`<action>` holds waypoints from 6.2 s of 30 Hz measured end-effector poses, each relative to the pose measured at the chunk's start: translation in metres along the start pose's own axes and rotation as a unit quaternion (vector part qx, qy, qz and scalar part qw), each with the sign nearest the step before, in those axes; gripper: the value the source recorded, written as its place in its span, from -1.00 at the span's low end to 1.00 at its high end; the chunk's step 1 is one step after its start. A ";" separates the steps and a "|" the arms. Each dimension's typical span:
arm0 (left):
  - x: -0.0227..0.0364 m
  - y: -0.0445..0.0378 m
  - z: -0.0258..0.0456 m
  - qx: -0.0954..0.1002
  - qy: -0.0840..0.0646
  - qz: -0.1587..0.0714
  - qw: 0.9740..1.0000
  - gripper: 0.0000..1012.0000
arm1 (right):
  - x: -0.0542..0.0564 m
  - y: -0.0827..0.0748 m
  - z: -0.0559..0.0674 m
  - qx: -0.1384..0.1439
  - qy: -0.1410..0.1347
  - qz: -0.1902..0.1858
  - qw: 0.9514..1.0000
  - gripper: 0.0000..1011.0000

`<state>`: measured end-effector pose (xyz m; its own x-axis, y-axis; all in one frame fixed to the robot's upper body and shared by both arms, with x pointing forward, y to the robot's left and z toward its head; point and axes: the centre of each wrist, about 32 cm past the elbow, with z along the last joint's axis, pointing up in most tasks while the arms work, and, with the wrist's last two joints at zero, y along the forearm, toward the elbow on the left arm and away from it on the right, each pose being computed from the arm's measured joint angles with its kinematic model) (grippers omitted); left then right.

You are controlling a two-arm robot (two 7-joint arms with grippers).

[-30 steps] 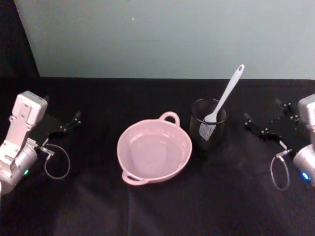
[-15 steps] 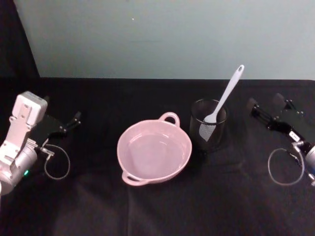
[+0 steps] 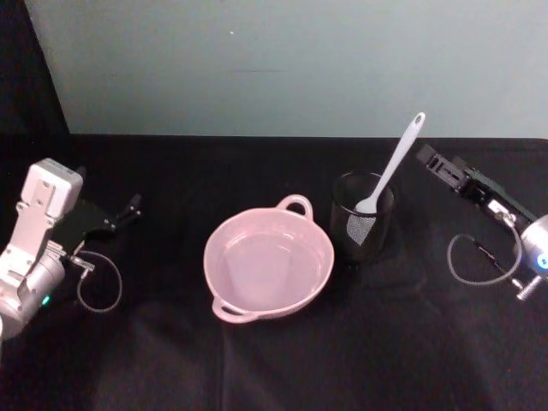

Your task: Use the one hand to pick up the spoon and stir the clear water in the bowl.

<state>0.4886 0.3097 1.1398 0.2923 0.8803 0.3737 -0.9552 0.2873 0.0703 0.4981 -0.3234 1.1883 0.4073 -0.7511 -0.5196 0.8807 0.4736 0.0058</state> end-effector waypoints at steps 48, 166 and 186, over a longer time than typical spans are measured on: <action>0.0000 0.0000 0.0000 0.000 0.000 0.000 1.000 1.00 | 0.004 0.060 0.009 -0.026 -0.023 0.014 0.999 0.98; 0.0000 0.0000 0.0000 0.000 0.000 0.000 1.000 1.00 | -0.111 0.083 -0.007 -0.118 -0.199 0.239 0.943 -0.76; 0.0000 0.0000 0.0000 0.000 0.000 0.000 1.000 1.00 | -0.097 0.092 -0.034 -0.097 -0.238 0.236 0.937 -0.76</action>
<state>0.4886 0.3096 1.1398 0.2923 0.8803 0.3737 -0.9552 0.2873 0.0703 0.5315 -0.1912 1.2100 0.8430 -0.5349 -0.0575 0.5333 0.8449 -0.0405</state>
